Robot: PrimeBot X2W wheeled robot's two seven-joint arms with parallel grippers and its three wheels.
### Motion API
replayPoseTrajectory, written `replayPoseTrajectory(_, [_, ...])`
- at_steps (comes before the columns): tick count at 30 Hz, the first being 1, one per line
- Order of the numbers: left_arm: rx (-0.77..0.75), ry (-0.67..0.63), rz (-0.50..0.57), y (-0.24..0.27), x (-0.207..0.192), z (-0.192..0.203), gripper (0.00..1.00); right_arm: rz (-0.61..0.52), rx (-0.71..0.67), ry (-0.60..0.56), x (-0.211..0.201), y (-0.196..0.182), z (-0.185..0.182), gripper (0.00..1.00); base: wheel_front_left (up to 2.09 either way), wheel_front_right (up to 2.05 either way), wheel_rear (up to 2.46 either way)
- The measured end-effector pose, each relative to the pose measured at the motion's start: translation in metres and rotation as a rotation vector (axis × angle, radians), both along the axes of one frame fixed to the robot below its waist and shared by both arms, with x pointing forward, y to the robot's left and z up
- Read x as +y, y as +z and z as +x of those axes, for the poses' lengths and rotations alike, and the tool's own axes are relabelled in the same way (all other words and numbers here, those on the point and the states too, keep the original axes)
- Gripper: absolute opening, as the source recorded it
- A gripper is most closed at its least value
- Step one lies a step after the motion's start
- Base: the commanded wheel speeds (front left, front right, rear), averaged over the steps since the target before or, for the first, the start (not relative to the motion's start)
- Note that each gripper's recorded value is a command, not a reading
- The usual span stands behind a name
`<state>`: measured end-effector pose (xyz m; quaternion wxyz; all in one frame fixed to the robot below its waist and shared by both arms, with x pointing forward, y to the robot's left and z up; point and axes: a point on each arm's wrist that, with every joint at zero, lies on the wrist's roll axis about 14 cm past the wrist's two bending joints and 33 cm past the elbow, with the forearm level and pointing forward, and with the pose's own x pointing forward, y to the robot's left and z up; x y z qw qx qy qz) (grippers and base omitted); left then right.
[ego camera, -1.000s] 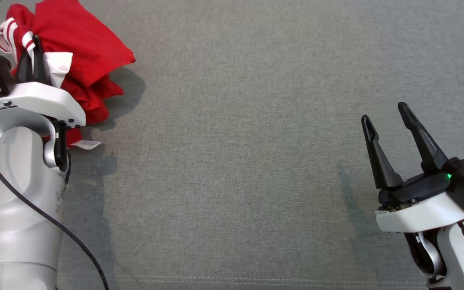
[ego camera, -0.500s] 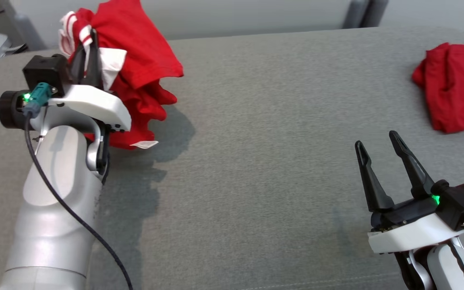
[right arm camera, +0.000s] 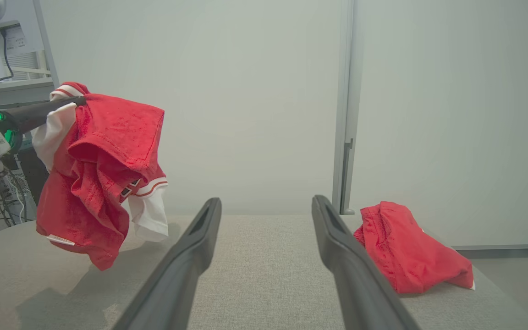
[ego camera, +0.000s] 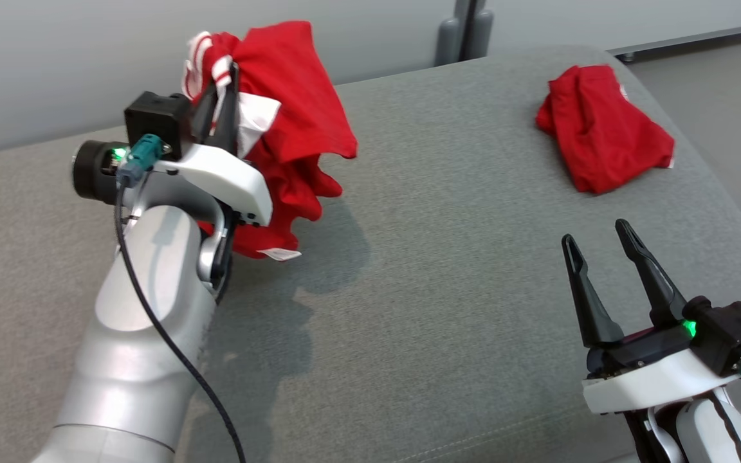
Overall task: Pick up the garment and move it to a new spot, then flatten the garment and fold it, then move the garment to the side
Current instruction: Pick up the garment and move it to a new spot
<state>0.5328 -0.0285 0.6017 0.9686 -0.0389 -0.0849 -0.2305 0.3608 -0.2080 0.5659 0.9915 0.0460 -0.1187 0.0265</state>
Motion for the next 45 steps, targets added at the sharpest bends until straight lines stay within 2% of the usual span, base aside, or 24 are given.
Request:
replayPoseTrajectory(6, [0.068,-0.130,0.022,-0.022,-0.046,-0.022,0.00,0.002,0.008,-0.037,-0.010,-0.002,-0.014,1.00,0.00,0.00,0.00])
replayPoseTrajectory(10, [0.159,-0.230,0.109,-0.067,-0.075,-0.049,0.00,0.011,0.015,-0.056,-0.015,-0.004,-0.018,1.00,0.00,0.00,0.00])
replayPoseTrajectory(20, [0.344,-0.366,0.247,-0.153,-0.109,-0.088,0.00,0.022,0.060,-0.076,-0.015,-0.017,-0.014,1.00,0.00,0.00,0.00])
replayPoseTrajectory(21, [0.354,-0.378,0.258,-0.159,-0.111,-0.091,0.20,0.020,0.062,-0.079,-0.016,-0.017,-0.012,1.00,0.00,0.00,0.00])
replayPoseTrajectory(22, [0.364,-0.385,0.262,-0.164,-0.112,-0.092,0.20,0.018,0.064,-0.083,-0.017,-0.018,-0.011,1.00,0.00,0.00,0.00])
replayPoseTrajectory(23, [0.370,-0.391,0.265,-0.168,-0.114,-0.093,0.47,0.019,0.070,-0.086,-0.018,-0.020,-0.010,1.00,0.00,0.00,0.00])
replayPoseTrajectory(25, [0.381,-0.398,0.266,-0.175,-0.115,-0.093,0.90,0.022,0.082,-0.091,-0.018,-0.024,-0.008,1.00,0.00,0.00,0.00])
replayPoseTrajectory(26, [0.384,-0.399,0.269,-0.177,-0.115,-0.093,1.00,0.025,0.086,-0.092,-0.018,-0.025,-0.008,1.00,0.00,0.00,0.00])
replayPoseTrajectory(32, [0.324,-0.377,0.239,-0.160,-0.114,-0.080,1.00,0.043,0.088,-0.083,-0.013,-0.028,-0.001,1.00,0.00,0.00,0.00])
replayPoseTrajectory(33, [0.290,-0.348,0.196,-0.141,-0.108,-0.074,1.00,0.048,0.081,-0.060,-0.007,-0.026,0.002,1.00,0.00,0.00,0.00])
replayPoseTrajectory(37, [0.233,-0.304,0.135,-0.110,-0.101,-0.068,1.00,0.054,0.078,-0.029,0.003,-0.026,0.005,1.00,0.00,0.00,0.00])
replayPoseTrajectory(39, [0.180,-0.253,0.076,-0.085,-0.086,-0.063,1.00,0.055,0.064,0.001,0.011,-0.022,0.008,1.00,0.00,0.00,0.00])
replayPoseTrajectory(45, [0.164,-0.130,0.000,-0.077,-0.034,-0.074,1.00,0.049,0.053,0.063,0.027,-0.019,0.009,1.00,0.00,0.00,0.00])
